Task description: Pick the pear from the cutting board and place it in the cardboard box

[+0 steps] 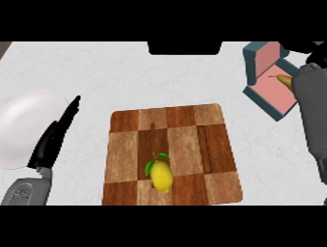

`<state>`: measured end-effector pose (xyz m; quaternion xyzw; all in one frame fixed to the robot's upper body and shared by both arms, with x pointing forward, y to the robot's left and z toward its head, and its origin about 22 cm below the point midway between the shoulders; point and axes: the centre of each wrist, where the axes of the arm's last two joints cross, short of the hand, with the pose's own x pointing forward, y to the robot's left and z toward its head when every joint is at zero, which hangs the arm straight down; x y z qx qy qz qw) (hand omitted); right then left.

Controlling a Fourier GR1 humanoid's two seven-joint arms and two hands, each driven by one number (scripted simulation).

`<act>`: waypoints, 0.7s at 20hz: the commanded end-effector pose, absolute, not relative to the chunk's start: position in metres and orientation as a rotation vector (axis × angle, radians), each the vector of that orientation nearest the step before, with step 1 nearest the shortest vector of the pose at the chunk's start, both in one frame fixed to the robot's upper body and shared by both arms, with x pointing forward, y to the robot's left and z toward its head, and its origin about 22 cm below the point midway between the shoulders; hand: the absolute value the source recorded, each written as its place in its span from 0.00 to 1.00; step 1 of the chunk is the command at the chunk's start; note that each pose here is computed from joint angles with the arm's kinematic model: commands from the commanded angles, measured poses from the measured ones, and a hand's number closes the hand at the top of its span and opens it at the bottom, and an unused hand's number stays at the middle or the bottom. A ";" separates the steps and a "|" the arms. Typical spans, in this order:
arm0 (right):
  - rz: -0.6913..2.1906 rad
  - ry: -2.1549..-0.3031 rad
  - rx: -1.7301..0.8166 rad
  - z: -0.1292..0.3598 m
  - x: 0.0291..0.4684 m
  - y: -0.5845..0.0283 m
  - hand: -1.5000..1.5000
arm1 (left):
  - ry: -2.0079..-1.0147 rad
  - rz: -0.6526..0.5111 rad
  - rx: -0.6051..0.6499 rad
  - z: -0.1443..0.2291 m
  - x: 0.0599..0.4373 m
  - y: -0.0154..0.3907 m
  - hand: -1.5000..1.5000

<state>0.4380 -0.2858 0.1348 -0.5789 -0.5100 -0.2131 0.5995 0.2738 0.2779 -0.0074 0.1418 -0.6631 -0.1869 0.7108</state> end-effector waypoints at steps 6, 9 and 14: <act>-0.738 -1.339 -1.430 0.105 0.383 -0.323 0.00 | -1.478 -0.413 0.328 -0.013 0.270 0.291 0.50; -0.768 -1.346 -1.463 0.081 0.347 -0.335 0.00 | -1.470 -0.392 0.341 -0.018 0.270 0.290 0.50; -0.822 -1.338 -1.520 0.062 0.295 -0.340 0.00 | -1.453 -0.408 0.319 -0.003 0.267 0.286 0.50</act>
